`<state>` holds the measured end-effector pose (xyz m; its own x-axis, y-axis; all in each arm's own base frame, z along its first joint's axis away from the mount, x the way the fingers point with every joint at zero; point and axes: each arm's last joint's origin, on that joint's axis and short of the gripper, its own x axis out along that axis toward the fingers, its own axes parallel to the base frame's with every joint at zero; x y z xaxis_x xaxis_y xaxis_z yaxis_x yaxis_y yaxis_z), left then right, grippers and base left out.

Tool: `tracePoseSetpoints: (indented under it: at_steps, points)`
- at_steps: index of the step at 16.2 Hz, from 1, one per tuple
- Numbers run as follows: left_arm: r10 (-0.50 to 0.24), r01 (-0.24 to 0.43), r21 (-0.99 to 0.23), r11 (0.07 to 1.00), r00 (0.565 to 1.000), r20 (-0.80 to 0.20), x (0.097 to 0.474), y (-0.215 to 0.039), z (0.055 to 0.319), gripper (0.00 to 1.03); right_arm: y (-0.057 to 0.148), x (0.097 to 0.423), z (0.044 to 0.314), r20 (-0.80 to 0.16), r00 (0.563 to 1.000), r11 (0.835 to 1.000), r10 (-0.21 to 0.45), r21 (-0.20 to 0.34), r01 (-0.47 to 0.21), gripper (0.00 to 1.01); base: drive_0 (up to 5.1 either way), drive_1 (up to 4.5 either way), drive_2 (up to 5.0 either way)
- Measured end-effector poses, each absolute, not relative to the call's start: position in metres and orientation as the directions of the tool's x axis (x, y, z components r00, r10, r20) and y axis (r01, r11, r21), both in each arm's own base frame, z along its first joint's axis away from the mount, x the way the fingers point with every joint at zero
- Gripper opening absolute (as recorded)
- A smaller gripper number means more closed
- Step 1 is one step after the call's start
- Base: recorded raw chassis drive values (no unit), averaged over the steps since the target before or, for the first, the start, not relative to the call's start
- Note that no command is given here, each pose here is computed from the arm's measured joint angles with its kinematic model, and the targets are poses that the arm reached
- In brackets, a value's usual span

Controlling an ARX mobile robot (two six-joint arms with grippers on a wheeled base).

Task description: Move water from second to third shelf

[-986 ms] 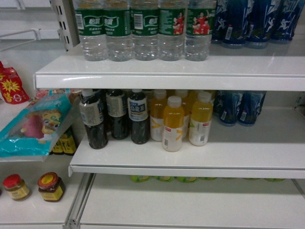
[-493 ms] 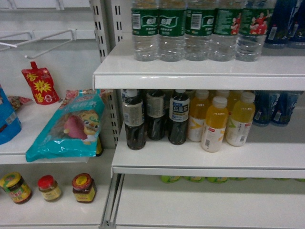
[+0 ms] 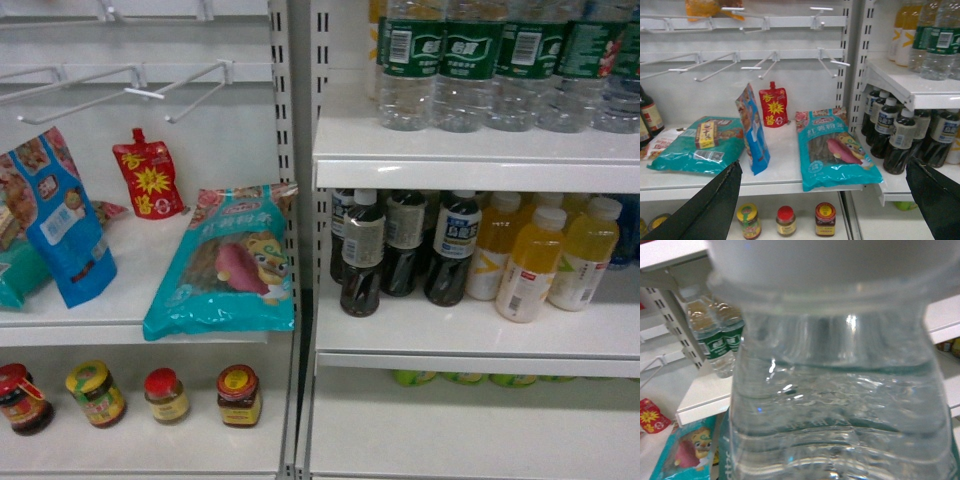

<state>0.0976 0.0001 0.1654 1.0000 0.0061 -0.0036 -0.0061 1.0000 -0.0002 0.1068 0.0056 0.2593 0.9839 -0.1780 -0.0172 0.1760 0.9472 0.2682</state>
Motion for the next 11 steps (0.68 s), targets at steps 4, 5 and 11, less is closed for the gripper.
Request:
tracePoseSetpoints:
  at_steps: [4, 5, 11]
  points:
    - [0.000, 0.000, 0.000, 1.000, 1.000, -0.002, 0.0976, -0.0001, 0.1655, 0.98, 0.0055, 0.1064, 0.2594, -0.017, 0.983, 0.945, -0.183, 0.271, 0.181, 0.43, 0.0, 0.00, 0.0]
    - [0.000, 0.000, 0.000, 1.000, 1.000, -0.002, 0.0976, -0.0001, 0.1655, 0.98, 0.0055, 0.1064, 0.2594, -0.016, 0.983, 0.945, -0.183, 0.272, 0.180, 0.43, 0.0, 0.00, 0.0]
    - [0.000, 0.000, 0.000, 1.000, 1.000, -0.002, 0.0976, -0.0001, 0.1655, 0.98, -0.0019, 0.1107, 0.2627, -0.228, 0.972, 0.984, 0.050, 0.178, -0.009, 0.43, 0.0, 0.00, 0.0]
